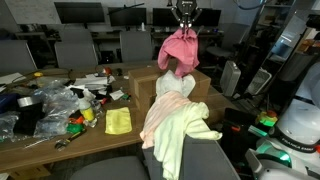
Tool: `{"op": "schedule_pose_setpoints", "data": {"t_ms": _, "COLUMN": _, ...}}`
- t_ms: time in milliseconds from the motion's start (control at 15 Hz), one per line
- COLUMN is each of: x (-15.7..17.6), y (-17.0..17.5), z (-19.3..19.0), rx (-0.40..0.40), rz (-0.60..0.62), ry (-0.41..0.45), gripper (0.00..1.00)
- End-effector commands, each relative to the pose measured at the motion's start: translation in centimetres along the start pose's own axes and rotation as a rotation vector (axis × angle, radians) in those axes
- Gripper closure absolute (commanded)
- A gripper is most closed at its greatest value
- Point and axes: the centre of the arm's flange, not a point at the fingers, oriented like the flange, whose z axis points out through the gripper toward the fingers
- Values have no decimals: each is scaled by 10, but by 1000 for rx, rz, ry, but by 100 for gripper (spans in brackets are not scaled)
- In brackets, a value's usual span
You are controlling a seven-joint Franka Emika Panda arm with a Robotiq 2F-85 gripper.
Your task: Put the clothes on the chair on to the box.
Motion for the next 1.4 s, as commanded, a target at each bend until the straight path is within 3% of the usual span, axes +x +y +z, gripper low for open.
{"op": "schedule_pose_setpoints", "data": {"t_ms": 0, "x": 15, "y": -10, "z": -32, "rx": 46, "rz": 47, "ry": -35, "gripper": 94}}
{"op": "schedule_pose_setpoints", "data": {"t_ms": 800, "x": 79, "y": -2, "z": -82, "rx": 79, "rz": 161, "ry": -97, "gripper": 94}}
{"op": "schedule_pose_setpoints", "data": {"t_ms": 1333, "x": 114, "y": -4, "z": -88, "rx": 85, "rz": 178, "ry": -126, "gripper": 94}}
